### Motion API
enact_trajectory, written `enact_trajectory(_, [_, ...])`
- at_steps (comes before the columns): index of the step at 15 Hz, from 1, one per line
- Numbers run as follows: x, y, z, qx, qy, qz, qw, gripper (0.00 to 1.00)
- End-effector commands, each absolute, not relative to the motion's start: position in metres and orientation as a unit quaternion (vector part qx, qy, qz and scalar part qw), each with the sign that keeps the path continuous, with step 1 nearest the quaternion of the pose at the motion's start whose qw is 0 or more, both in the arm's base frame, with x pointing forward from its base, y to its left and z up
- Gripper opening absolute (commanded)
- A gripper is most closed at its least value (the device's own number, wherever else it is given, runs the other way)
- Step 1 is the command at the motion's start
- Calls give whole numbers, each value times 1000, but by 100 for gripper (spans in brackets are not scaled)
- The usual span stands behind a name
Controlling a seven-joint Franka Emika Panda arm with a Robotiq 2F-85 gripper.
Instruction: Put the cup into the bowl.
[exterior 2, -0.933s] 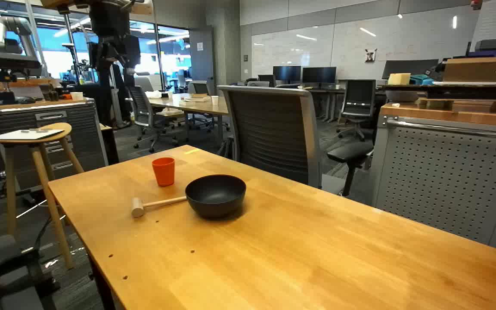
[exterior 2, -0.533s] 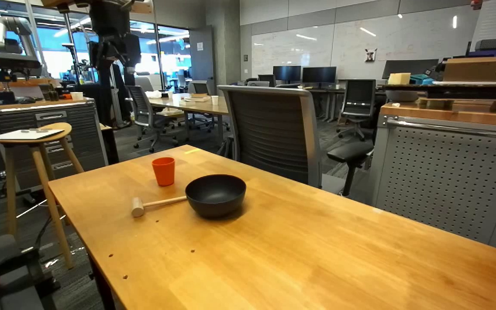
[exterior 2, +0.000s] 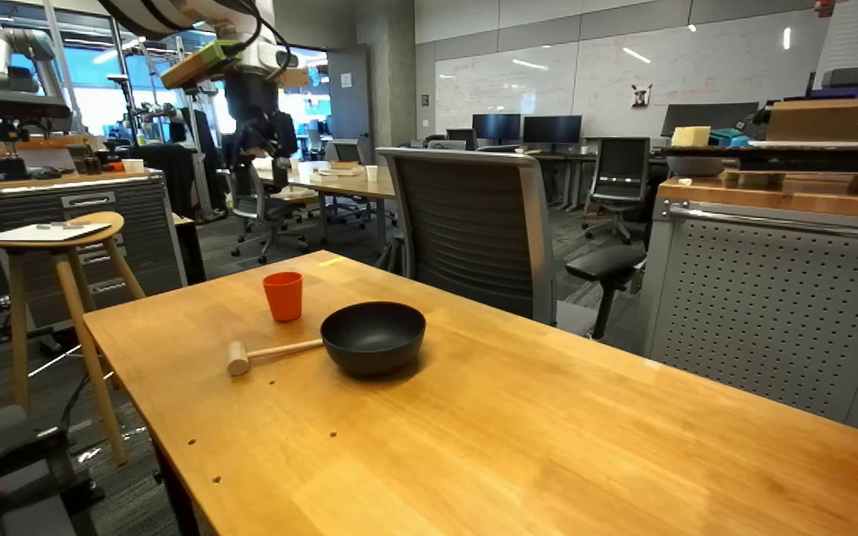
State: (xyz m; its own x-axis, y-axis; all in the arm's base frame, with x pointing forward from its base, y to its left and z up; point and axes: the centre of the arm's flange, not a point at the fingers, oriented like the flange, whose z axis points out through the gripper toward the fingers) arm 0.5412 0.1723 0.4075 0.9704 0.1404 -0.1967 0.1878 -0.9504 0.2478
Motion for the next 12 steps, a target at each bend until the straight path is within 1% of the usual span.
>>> enact_trajectory(1, [620, 212, 381, 979, 97, -119, 133, 100])
enact_trajectory(6, [666, 247, 312, 974, 137, -158, 89, 100])
enact_trajectory(12, [688, 253, 255, 966, 140, -203, 71, 100])
